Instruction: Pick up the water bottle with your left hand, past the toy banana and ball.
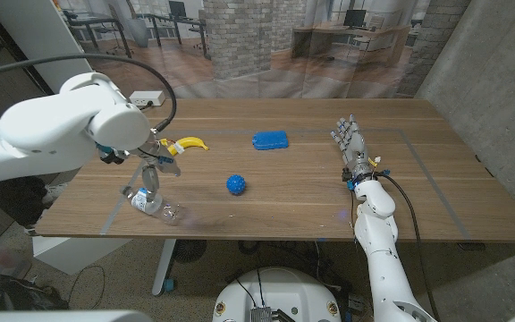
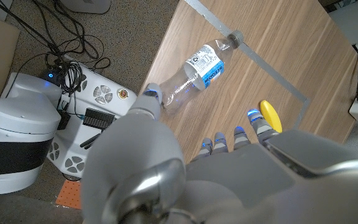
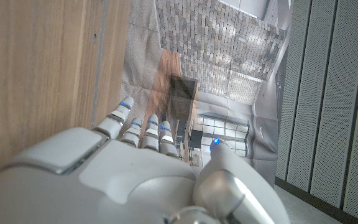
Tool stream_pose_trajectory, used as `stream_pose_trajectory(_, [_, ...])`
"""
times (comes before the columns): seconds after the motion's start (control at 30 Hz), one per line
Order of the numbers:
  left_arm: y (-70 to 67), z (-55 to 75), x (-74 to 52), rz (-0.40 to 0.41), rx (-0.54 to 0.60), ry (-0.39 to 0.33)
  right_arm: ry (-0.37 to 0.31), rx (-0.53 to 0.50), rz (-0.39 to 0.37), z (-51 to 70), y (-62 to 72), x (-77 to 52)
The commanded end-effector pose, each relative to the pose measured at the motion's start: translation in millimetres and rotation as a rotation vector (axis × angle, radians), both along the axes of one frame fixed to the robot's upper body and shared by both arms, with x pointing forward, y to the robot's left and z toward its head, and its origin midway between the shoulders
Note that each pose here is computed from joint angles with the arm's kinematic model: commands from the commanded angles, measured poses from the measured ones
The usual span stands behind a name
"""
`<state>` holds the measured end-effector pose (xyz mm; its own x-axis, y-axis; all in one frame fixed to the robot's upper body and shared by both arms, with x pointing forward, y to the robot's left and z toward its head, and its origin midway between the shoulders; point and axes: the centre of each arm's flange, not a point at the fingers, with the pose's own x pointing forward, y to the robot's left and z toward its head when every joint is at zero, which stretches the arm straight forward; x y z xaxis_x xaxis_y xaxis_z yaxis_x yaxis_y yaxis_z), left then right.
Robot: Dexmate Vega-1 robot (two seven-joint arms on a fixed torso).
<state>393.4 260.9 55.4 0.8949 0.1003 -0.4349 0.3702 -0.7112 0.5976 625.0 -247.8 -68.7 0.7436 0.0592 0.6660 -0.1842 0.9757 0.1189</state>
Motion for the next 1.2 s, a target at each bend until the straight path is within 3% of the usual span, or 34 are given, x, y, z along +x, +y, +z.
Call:
stream_pose_trajectory(0.03, [0.7, -11.9, 3.5, 0.010, 0.006, 0.014, 0.003, 0.000, -0.001, -0.8, 0.2, 1.4])
stream_pose_trajectory(0.57, [-1.7, -31.0, 11.8, 0.015, 0.022, 0.032, 0.004, -0.001, 0.000, -1.7, 0.0, 1.1])
stream_pose_trajectory(1.2, [-1.0, -44.4, 22.2, 0.021, 0.052, 0.055, 0.014, 0.008, -0.003, -7.5, 2.3, 1.8])
